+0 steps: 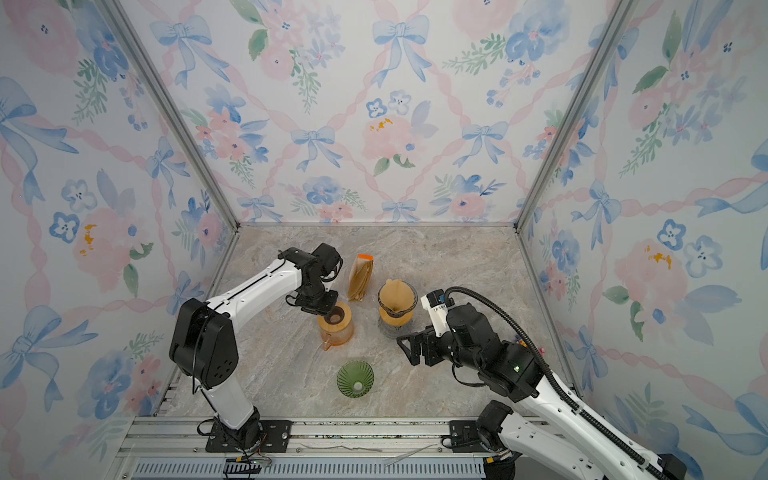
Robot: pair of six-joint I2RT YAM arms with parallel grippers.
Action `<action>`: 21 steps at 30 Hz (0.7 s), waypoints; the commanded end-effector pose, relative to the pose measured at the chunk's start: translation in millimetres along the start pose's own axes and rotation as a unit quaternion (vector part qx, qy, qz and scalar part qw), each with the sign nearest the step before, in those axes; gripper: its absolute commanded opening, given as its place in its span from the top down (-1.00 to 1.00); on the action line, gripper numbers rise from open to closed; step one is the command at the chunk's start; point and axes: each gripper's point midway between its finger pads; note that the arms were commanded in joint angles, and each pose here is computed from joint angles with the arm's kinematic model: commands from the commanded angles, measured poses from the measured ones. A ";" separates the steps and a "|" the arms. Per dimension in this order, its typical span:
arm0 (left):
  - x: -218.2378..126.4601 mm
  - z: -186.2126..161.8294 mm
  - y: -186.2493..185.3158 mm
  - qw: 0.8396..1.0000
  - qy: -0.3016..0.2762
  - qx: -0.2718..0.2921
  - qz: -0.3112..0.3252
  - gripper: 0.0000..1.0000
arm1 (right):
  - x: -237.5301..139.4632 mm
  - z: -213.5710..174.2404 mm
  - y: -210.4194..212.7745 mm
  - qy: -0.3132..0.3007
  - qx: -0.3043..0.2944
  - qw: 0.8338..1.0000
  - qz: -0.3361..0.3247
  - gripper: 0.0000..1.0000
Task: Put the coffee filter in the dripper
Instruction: 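Lower the wooden ring onto the orange pitcher's mouth with the left gripper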
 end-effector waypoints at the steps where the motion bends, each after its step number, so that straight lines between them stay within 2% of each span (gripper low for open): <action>1: -0.7 -6.4 7.9 1.000 0.006 -0.002 0.009 0.23 | 2.1 0.6 -1.7 -0.006 0.007 1.000 0.000 -0.93; 13: -1.6 -8.2 9.8 1.000 0.007 -0.004 0.008 0.22 | 3.8 0.5 -1.8 -0.004 0.007 1.000 -0.001 -0.93; 17: -2.7 -7.3 7.6 1.000 0.007 -0.005 0.002 0.14 | 4.3 1.7 -1.4 -0.004 0.006 1.000 0.000 -0.93; 21: -8.8 -3.2 3.2 1.000 -0.002 -0.010 -0.010 -0.05 | 3.9 3.2 -0.7 -0.002 0.003 1.000 0.000 -0.92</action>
Point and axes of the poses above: each gripper's point midway between its finger pads, its own x axis out along the fingers, its own y axis along the line the jaws close on, z = x × y, and after that the axes turned 12 degrees about -x, right-handed
